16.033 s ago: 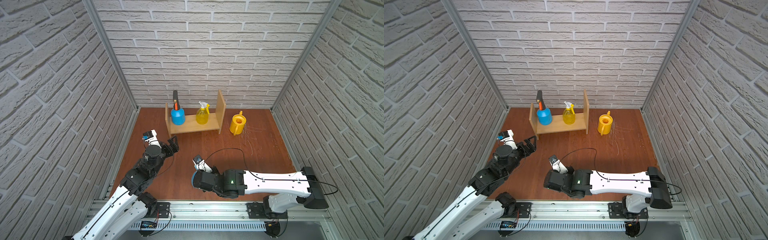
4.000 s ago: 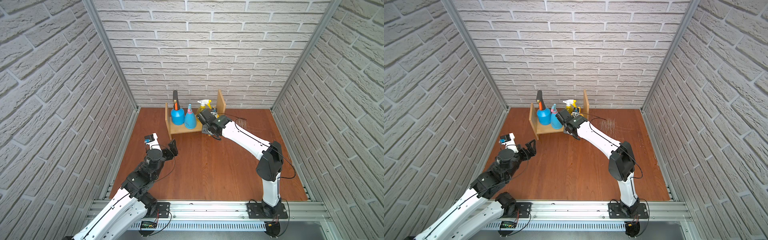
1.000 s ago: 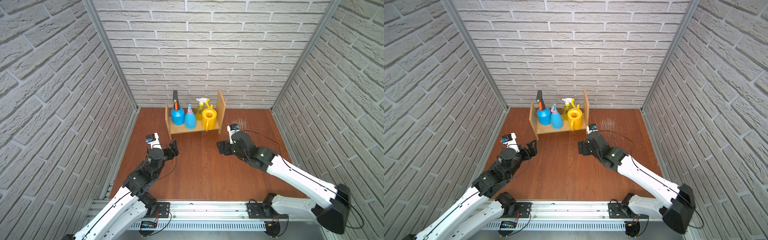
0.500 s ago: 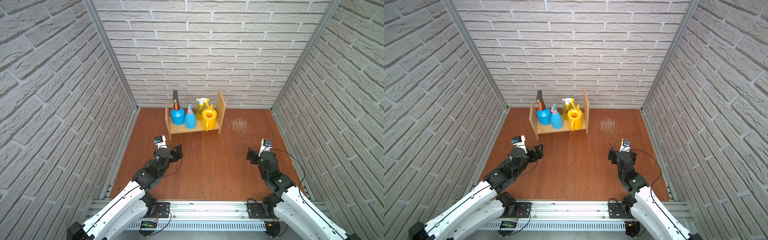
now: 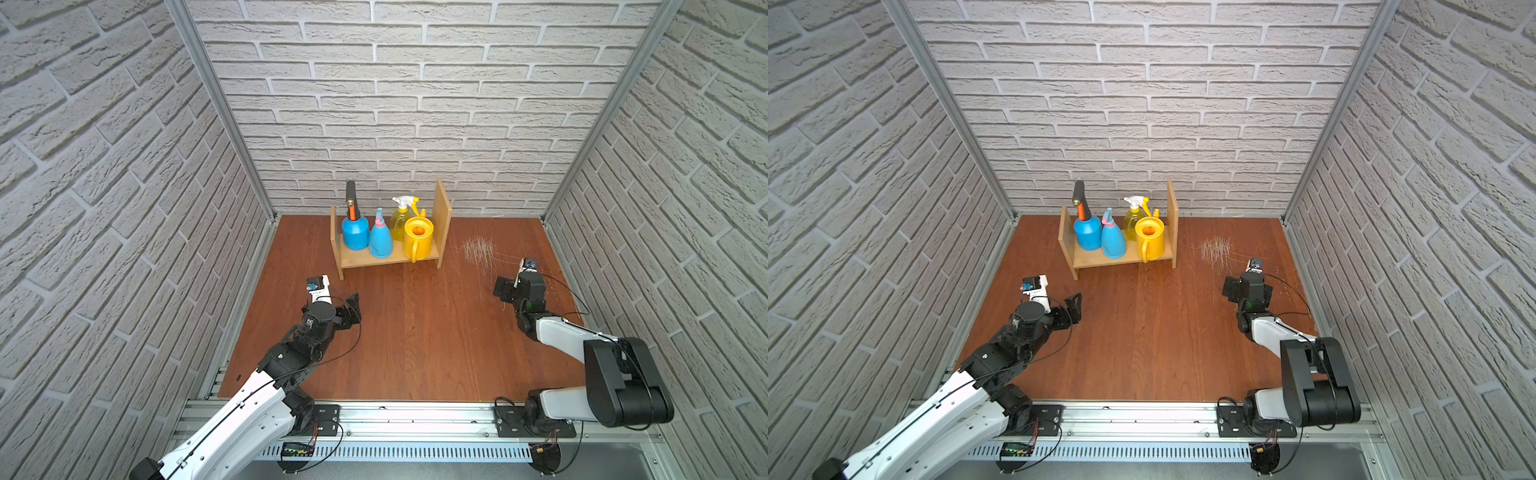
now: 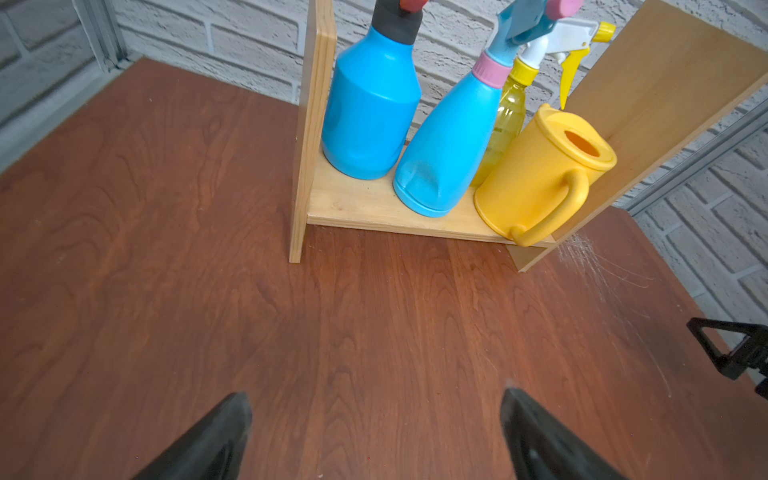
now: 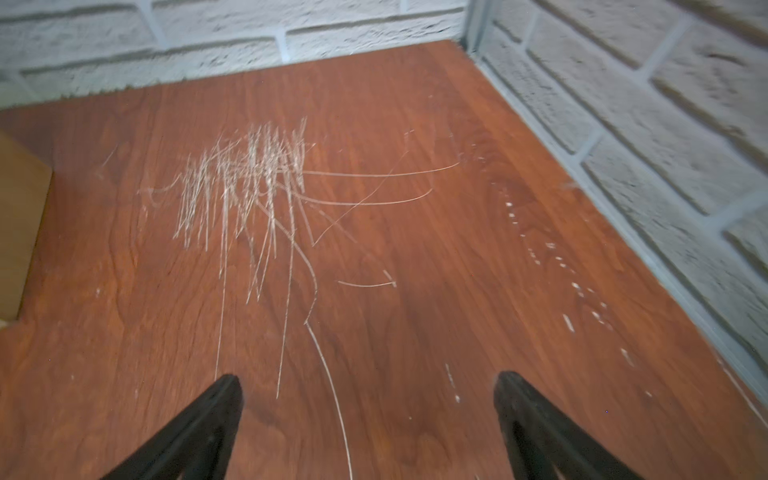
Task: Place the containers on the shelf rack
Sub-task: Reset both arms
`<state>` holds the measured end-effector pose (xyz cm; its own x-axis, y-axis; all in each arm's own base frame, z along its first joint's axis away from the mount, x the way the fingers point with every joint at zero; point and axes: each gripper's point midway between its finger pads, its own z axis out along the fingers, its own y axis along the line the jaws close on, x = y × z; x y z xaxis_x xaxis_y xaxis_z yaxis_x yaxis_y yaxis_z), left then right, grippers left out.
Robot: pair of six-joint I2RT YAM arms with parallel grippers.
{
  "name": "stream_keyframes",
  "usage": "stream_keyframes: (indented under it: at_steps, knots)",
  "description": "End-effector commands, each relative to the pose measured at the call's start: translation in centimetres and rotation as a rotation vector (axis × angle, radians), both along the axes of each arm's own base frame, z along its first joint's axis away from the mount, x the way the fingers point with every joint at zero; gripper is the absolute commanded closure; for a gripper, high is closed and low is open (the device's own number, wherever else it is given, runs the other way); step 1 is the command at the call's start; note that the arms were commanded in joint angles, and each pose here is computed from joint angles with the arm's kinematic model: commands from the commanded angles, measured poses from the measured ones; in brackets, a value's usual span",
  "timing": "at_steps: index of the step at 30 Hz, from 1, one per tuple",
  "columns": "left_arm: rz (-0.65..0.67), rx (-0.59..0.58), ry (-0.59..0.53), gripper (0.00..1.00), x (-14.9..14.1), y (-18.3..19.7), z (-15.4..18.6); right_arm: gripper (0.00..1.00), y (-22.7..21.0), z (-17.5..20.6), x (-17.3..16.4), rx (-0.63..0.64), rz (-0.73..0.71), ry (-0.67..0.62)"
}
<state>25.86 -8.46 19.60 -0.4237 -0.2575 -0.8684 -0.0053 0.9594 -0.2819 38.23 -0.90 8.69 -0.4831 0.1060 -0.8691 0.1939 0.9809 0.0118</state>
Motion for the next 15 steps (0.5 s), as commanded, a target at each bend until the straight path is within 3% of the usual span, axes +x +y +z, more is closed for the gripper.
stream_keyframes:
  at_steps: [1, 2, 4, 9, 11, 15]
  knots:
    - [0.038, 0.132, -0.060, 0.02, 0.1, 1.8, 1.8, 0.01, 1.3, 0.6, 1.1, -0.044, 0.128, -0.164]
    - [0.046, 0.172, -0.070, 0.02, 0.1, 2.2, 2.0, 0.01, 1.3, 1.1, 1.5, -0.037, 0.130, -0.223]
    - [0.053, 0.263, -0.084, 0.02, 0.4, 2.7, 2.3, 0.01, 1.2, 0.7, 1.1, -0.036, 0.133, -0.159]
    - [0.076, 0.536, -0.105, 0.02, 2.3, 4.2, 2.1, 0.01, -0.4, 0.7, 1.5, -0.025, 0.038, -0.184]
    - [0.123, 0.538, -0.068, 0.02, 3.3, 5.9, 1.0, 0.01, -0.5, 0.5, 1.3, -0.023, 0.034, -0.141]
    - [0.261, 0.393, -0.061, 0.02, 5.4, 10.5, -0.9, 0.01, -0.4, 0.7, 1.5, -0.023, 0.038, -0.157]
